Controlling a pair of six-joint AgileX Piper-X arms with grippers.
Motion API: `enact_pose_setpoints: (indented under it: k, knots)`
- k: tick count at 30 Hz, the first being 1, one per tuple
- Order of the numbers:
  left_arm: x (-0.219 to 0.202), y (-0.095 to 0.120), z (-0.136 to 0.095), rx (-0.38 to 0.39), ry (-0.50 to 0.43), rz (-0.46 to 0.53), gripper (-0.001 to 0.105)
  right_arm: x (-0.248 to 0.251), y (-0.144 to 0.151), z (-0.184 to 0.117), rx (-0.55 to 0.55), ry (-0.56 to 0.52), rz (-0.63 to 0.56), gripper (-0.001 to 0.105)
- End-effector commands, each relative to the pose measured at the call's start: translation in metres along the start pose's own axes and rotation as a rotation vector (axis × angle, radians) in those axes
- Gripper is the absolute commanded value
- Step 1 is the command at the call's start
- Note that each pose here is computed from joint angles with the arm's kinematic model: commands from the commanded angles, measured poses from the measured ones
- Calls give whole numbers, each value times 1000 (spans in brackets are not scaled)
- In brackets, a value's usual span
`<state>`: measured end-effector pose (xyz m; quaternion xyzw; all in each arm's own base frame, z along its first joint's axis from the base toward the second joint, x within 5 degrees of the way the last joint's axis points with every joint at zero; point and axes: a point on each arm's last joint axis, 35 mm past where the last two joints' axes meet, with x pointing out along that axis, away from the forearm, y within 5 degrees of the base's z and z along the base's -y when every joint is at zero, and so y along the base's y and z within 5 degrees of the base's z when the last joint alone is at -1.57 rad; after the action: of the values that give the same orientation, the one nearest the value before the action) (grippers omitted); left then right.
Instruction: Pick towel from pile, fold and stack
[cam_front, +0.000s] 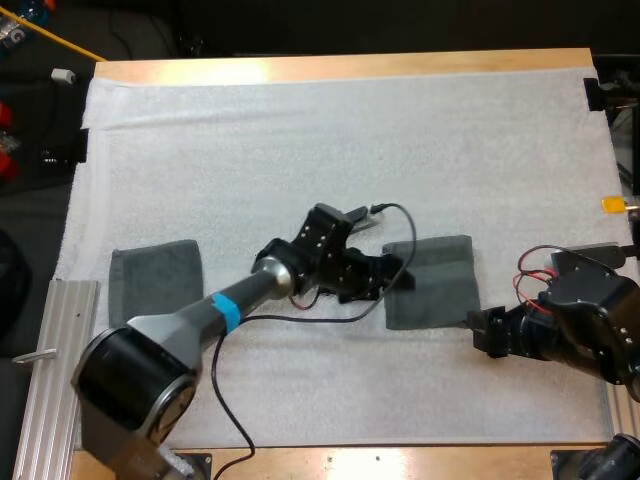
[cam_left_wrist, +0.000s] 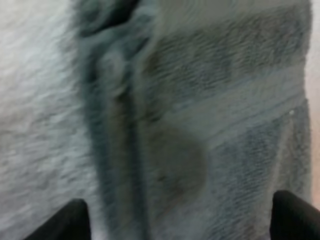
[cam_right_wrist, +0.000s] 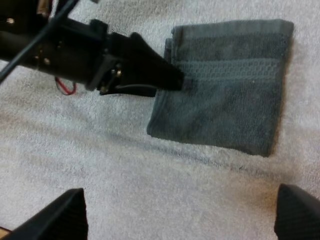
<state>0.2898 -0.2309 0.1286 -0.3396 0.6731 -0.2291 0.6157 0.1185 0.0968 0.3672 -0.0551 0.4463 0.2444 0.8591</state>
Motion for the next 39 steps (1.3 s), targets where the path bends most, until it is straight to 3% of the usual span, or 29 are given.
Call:
enact_pose_setpoints:
  k: [1, 9, 12, 15, 17, 19, 27, 33, 39]
  knots:
    - [5, -7, -2, 1, 21, 2, 71, -1, 0, 0, -11, 8, -1, 74]
    - [18, -21, -1, 7, 66, 20, 69, -1, -1, -4, -11, 41, -9, 74]
    - [18, -21, -1, 10, 73, 19, 59, -1, -1, -4, -11, 41, -9, 74]
    - [18, -21, -1, 11, 74, 19, 34, -1, -1, -4, -11, 41, -9, 74]
    - [18, -22, -2, 11, 83, 12, 10, -1, -1, -4, -11, 41, -9, 74]
    - [17, -23, -2, 31, 84, 7, 0, -1, -1, -4, -11, 41, -9, 74]
    - [-18, -37, -5, 166, 44, 6, 0, -1, -1, -4, -14, 40, -11, 74]
    - [-73, -26, -4, 263, 6, 120, 0, -1, -1, -4, -14, 40, -11, 74]
    - [-138, -8, -6, 322, -78, 299, 0, -1, -1, -4, -14, 40, -11, 74]
